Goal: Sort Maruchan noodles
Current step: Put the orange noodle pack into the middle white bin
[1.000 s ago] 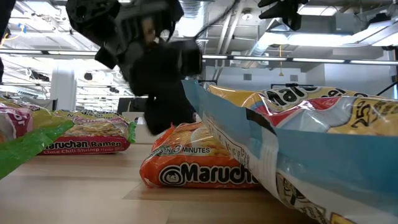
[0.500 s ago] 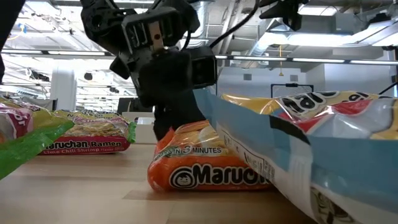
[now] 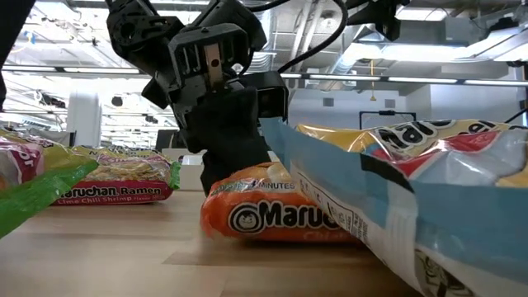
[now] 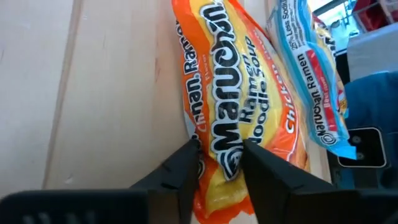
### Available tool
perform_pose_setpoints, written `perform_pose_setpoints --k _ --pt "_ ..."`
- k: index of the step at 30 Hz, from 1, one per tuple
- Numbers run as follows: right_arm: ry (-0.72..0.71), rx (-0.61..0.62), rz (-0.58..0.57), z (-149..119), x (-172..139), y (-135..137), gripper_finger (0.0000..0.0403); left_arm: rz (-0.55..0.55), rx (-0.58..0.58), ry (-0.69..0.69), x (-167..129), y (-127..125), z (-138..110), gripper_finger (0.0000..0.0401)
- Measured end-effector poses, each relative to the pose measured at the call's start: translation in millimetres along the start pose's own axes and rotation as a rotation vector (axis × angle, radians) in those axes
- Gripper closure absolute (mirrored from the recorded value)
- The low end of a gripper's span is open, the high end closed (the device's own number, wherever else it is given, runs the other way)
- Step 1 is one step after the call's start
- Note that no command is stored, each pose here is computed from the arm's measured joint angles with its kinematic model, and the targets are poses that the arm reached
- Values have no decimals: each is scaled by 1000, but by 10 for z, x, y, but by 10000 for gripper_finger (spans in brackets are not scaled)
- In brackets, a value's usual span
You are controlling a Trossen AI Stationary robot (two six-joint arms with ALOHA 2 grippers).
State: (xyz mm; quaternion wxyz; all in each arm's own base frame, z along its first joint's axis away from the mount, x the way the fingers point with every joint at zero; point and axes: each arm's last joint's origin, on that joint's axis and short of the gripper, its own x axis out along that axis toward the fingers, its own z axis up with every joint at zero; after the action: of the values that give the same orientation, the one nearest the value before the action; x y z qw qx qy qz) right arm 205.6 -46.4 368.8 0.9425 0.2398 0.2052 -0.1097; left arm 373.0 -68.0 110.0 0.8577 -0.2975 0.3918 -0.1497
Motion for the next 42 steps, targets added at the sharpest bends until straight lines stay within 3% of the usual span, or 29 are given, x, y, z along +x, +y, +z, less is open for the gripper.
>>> perform_pose_setpoints --k 6,14,27,36,42 --pt "1 0 0 0 0 0 243 -16 2 -12 10 -29 3 393" --pt "0 0 0 0 -1 0 243 -18 -9 -35 -129 -91 89 401" --pt "18 -3 37 -7 -1 11 243 127 55 -98 -730 -177 339 401" --pt "43 -178 48 -20 67 5 240 187 123 -127 -1072 -185 440 401" --pt "76 -314 71 -53 270 53 222 198 136 -165 -1219 -185 502 401"
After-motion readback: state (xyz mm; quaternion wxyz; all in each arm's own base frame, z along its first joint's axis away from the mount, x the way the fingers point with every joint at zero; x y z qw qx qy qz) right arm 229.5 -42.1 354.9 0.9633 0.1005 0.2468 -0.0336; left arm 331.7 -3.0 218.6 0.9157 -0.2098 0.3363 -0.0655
